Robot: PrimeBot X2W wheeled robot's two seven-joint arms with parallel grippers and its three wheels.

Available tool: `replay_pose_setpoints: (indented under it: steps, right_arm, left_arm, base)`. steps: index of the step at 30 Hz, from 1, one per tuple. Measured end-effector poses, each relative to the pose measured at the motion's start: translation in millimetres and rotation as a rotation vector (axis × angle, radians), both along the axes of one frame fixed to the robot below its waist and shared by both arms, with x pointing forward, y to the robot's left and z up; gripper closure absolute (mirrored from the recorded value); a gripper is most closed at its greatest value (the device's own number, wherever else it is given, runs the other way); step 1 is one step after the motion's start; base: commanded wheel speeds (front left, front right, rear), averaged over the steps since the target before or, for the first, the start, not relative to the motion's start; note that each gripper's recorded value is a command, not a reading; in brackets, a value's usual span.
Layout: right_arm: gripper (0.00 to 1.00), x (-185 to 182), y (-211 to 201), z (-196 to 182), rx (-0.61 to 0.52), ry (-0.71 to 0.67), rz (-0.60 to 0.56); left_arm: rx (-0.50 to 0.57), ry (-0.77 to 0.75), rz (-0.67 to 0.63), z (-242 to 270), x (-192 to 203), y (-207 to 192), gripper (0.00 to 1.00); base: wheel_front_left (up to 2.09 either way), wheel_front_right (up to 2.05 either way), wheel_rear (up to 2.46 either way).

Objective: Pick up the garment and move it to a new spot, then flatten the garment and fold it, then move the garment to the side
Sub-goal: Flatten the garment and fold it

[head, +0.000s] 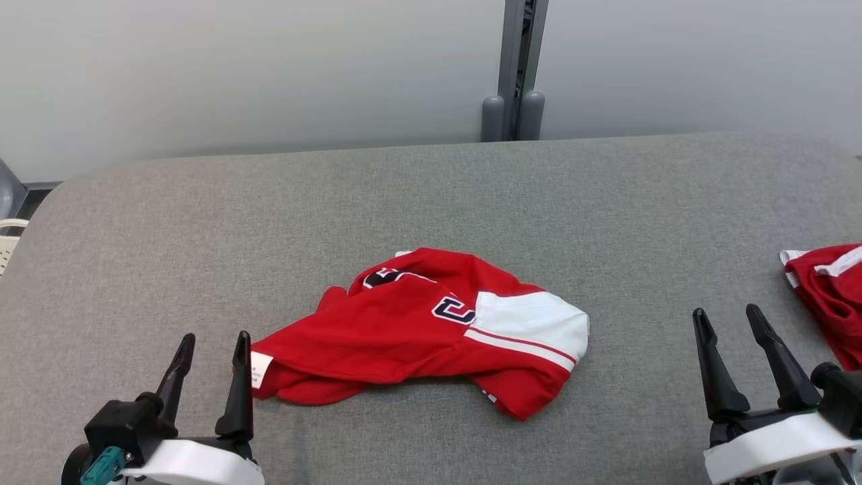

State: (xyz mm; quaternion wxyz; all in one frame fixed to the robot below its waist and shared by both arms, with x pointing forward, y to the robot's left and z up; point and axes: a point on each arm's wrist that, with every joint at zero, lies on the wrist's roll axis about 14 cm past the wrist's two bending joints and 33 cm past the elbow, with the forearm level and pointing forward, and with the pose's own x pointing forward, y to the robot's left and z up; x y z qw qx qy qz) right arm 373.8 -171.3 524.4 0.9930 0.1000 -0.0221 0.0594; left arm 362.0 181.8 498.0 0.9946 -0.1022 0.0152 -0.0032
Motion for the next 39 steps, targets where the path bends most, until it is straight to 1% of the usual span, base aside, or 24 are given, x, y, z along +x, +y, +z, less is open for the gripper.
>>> replay_pose_setpoints:
  steps: [9,19,23,27,33,39]
  right_arm:
    - [0.0,-13.9,-3.3,-1.6,-0.02,0.021,-0.006]
    - [0.0,-9.2,-2.4,-5.4,-0.019,0.037,-0.003]
    - [0.0,-0.2,0.6,-9.1,-0.014,0.052,0.014]
    - [0.0,15.9,15.7,-24.3,-0.015,0.114,0.081]
    - [0.0,32.0,56.7,-65.2,-0.015,0.281,0.24]
    - [0.0,41.5,81.5,-98.2,0.016,0.429,0.34]
  left_arm:
    - [0.007,0.011,-0.03,2.4,-8.8,-10.0,0.0]
    - [0.011,0.022,-0.028,-0.1,-8.1,-9.9,0.0]
    - [0.013,0.011,-0.027,3.1,-5.2,-9.8,0.0]
    - [0.012,-0.004,-0.023,7.5,0.6,-9.4,0.0]
    - [0.013,0.001,-0.003,2.6,5.0,-3.8,0.0]
    - [0.016,0.019,0.018,-7.7,11.6,2.2,0.0]
  base:
    - [0.0,0.0,0.0]
    - [0.0,0.0,0.0]
    - [0.0,0.0,0.0]
    - [0.0,0.0,0.0]
    - [0.0,0.0,0.0]
    - [0.0,0.0,0.0]
